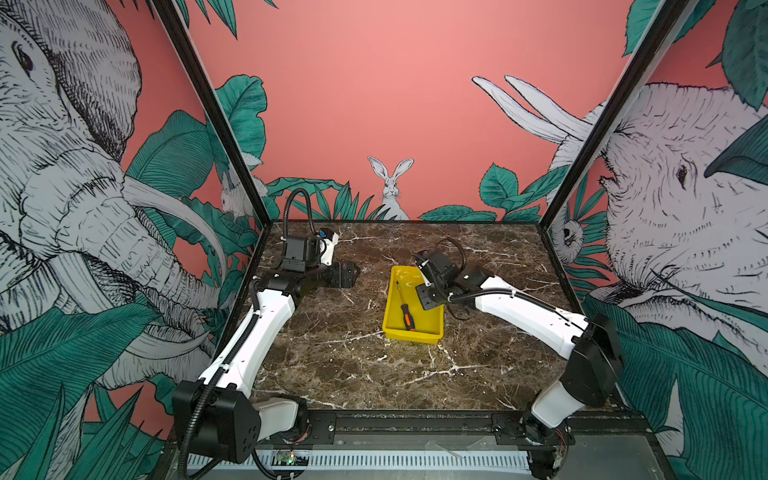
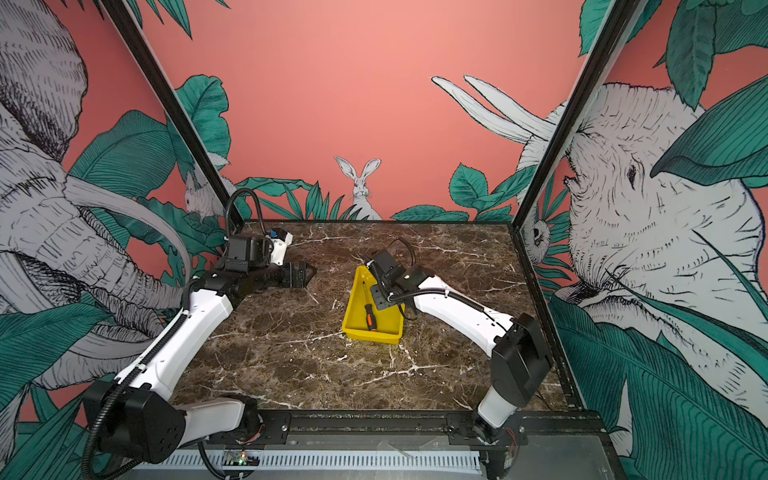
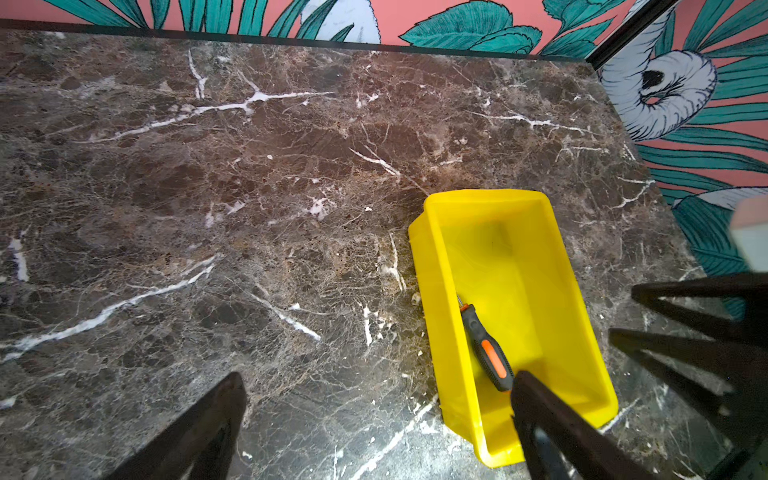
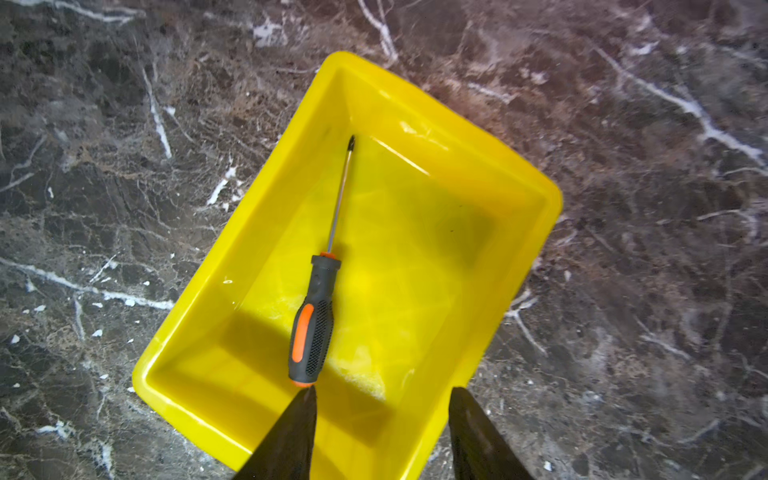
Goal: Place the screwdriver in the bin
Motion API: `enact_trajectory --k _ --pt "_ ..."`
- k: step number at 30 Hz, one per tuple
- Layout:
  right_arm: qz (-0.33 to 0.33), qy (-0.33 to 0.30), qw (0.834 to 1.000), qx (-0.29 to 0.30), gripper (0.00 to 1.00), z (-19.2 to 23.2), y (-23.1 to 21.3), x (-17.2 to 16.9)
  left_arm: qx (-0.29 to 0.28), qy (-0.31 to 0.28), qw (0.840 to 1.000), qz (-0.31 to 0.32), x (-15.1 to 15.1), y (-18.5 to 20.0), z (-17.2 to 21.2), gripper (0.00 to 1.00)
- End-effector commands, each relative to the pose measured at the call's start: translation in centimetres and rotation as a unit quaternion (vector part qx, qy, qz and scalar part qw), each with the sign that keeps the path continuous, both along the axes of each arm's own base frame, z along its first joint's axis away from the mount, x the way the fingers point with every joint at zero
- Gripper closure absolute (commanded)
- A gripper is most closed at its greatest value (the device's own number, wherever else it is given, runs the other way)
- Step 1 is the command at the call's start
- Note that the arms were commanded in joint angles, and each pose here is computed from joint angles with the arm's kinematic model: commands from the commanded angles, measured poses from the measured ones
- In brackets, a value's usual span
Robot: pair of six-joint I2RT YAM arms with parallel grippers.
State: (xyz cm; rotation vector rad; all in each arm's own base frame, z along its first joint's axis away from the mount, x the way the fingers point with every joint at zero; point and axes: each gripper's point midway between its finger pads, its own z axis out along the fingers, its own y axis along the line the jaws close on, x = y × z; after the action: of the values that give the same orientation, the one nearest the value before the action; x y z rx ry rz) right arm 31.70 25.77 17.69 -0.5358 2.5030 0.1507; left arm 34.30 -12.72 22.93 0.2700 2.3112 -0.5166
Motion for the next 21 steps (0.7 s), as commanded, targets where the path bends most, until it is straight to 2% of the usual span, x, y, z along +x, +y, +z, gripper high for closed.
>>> enact_trajectory --k 1,8,14,17,19,21 --pt "-0.01 -0.018 1.0 -0.004 0.47 1.8 -2.4 0.1 0.018 -0.007 1.0 0.002 -0.4 0.7 0.0 0.0" --pt "-0.025 -0.029 0.999 -0.002 0.45 2.7 -4.8 0.2 0.032 -0.017 0.999 0.006 -0.3 1.2 0.1 0.0" --pt "-0.054 -0.044 0.998 0.002 0.38 3.3 -7.8 0.6 0.042 -0.034 0.998 0.011 -0.4 1.6 0.5 0.0" --pt "-0.078 -0.072 0.994 0.0 0.27 4.4 -10.0 0.7 0.046 -0.04 0.998 0.015 -0.4 1.8 0.4 0.0" --pt "-0.09 -0.093 0.992 -0.007 0.01 5.3 -11.5 0.6 0.049 -0.042 0.998 0.019 -0.3 2.0 0.4 0.0" --pt "-0.1 -0.11 0.989 -0.011 0.01 5.8 -12.7 0.5 0.06 -0.046 0.997 0.031 -0.3 2.5 0.4 0.0"
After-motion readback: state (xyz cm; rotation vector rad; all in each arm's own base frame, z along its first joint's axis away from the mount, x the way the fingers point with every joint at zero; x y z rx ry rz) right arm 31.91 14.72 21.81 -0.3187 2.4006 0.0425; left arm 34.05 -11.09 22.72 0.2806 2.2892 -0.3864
